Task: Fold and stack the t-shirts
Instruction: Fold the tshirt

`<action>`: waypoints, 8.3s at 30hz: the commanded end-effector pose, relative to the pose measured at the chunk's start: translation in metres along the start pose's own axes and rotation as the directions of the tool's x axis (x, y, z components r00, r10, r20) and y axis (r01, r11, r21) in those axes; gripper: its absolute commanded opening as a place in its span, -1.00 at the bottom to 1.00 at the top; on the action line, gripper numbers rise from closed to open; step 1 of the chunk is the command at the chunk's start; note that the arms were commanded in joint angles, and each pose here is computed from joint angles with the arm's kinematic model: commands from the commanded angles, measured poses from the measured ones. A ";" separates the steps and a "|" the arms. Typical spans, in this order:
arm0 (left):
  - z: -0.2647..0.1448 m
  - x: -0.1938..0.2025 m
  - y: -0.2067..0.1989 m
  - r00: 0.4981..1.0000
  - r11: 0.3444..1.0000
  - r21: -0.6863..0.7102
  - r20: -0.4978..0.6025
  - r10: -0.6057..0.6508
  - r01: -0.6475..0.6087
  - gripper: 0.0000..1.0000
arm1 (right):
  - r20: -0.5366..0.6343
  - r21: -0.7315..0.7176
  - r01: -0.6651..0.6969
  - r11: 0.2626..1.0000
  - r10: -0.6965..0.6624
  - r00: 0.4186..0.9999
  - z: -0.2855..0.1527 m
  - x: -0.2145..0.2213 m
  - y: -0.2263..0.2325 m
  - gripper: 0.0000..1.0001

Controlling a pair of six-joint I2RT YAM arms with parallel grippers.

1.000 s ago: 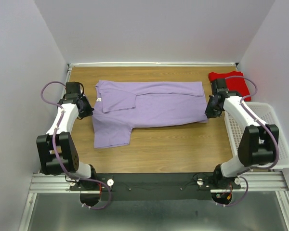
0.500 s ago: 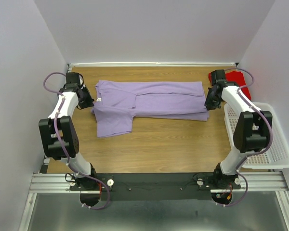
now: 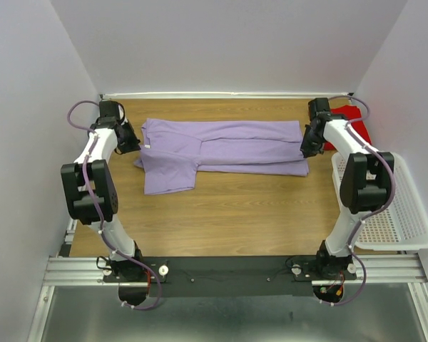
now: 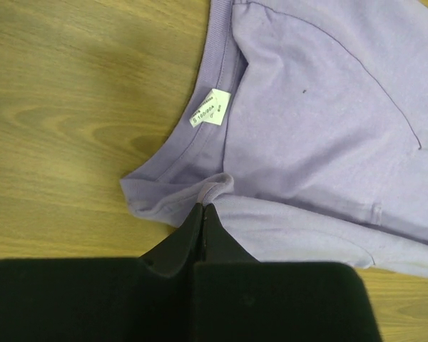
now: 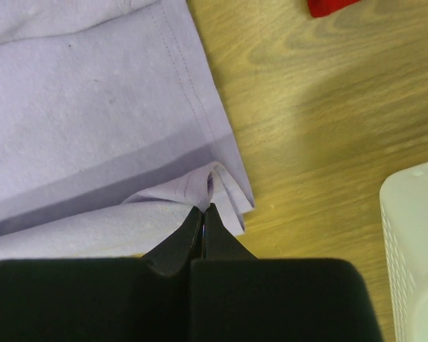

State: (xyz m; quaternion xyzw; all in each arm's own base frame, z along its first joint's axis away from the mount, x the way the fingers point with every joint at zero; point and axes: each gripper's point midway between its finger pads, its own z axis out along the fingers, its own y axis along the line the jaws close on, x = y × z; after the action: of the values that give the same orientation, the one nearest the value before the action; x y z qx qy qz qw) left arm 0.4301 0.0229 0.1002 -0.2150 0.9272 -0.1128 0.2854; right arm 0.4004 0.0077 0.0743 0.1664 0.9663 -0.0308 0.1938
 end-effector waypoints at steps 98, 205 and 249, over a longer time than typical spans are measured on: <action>0.007 0.153 -0.038 0.957 0.947 -0.139 -0.058 0.285 -0.290 -1.00 | 0.008 -0.205 0.022 0.978 -0.021 1.000 -0.049 0.098 -0.006 0.36; 0.024 0.029 0.087 0.980 0.958 -0.258 0.182 -0.077 0.123 -0.21 | 0.161 -0.523 0.351 0.776 -0.314 0.936 0.021 0.051 0.224 -0.09; -0.080 0.060 -0.011 0.899 0.980 -0.090 0.391 0.198 -0.177 0.39 | 0.431 0.153 0.718 0.679 -0.699 0.570 0.036 -0.037 0.249 0.61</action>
State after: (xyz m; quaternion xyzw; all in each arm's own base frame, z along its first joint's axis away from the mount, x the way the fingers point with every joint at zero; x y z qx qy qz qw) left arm 0.3420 -0.0125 0.1323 -0.1504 0.8767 -0.0266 0.4561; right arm 0.4971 0.2625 0.0473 -0.3154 0.8687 -0.0856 0.3722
